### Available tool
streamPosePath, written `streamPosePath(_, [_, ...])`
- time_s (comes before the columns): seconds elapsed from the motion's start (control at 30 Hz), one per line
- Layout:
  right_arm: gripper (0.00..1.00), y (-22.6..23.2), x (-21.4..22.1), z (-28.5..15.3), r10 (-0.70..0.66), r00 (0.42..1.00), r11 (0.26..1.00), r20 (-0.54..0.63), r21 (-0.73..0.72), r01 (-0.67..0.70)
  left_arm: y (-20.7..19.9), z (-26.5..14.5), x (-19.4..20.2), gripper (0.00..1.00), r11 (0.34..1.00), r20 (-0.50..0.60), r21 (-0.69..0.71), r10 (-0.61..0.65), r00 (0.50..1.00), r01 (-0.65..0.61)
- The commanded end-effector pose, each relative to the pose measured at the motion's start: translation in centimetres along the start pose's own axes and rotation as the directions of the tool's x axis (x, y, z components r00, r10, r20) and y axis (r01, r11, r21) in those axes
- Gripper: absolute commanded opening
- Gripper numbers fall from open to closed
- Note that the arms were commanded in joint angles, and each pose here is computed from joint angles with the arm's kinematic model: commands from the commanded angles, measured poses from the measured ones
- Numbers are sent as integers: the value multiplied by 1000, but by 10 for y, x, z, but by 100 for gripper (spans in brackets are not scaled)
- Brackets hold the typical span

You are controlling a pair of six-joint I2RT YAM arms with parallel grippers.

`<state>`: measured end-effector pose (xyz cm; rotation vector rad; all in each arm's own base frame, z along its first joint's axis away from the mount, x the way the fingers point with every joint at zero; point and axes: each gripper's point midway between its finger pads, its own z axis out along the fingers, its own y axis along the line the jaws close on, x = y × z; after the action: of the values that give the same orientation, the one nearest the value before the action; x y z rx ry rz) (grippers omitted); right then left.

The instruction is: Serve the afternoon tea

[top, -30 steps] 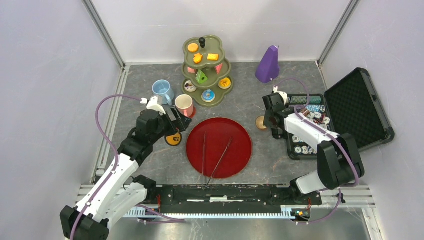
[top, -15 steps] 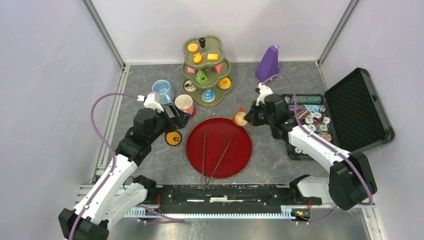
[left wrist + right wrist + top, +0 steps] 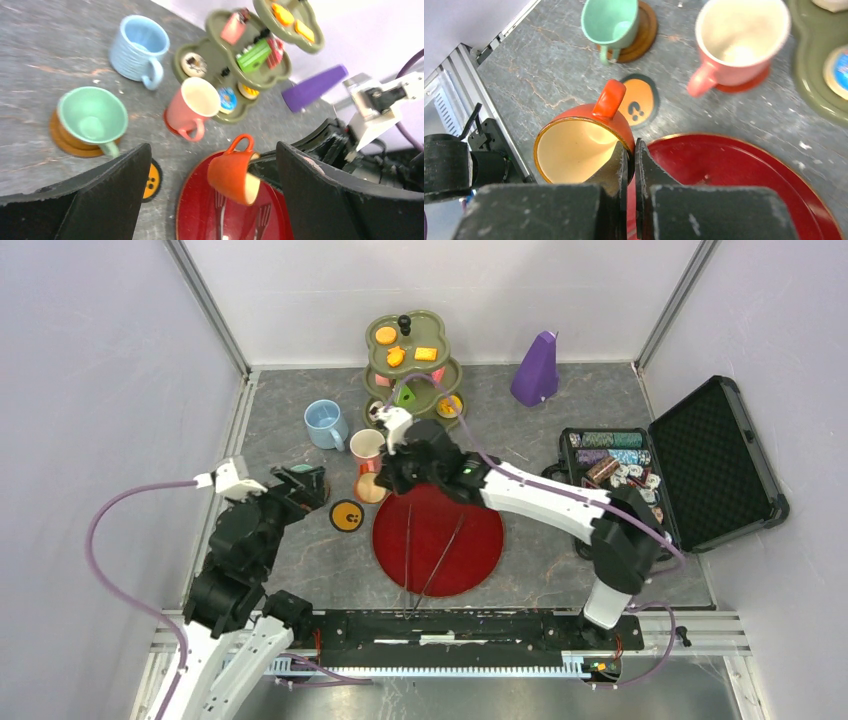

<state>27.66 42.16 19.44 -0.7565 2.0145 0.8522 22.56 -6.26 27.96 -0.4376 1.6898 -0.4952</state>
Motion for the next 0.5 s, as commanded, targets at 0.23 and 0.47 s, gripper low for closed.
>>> streamPosePath(0.23, [0,39,2,79,-98,988,984,-119,138,114,57,-63,-56,100,971,208,-229,123,970,-74])
streamPosePath(0.47, [0,33,13,106,-125,980,965,-154,209,156,66,-76,-58,100,964,219,-246,158,963,-102])
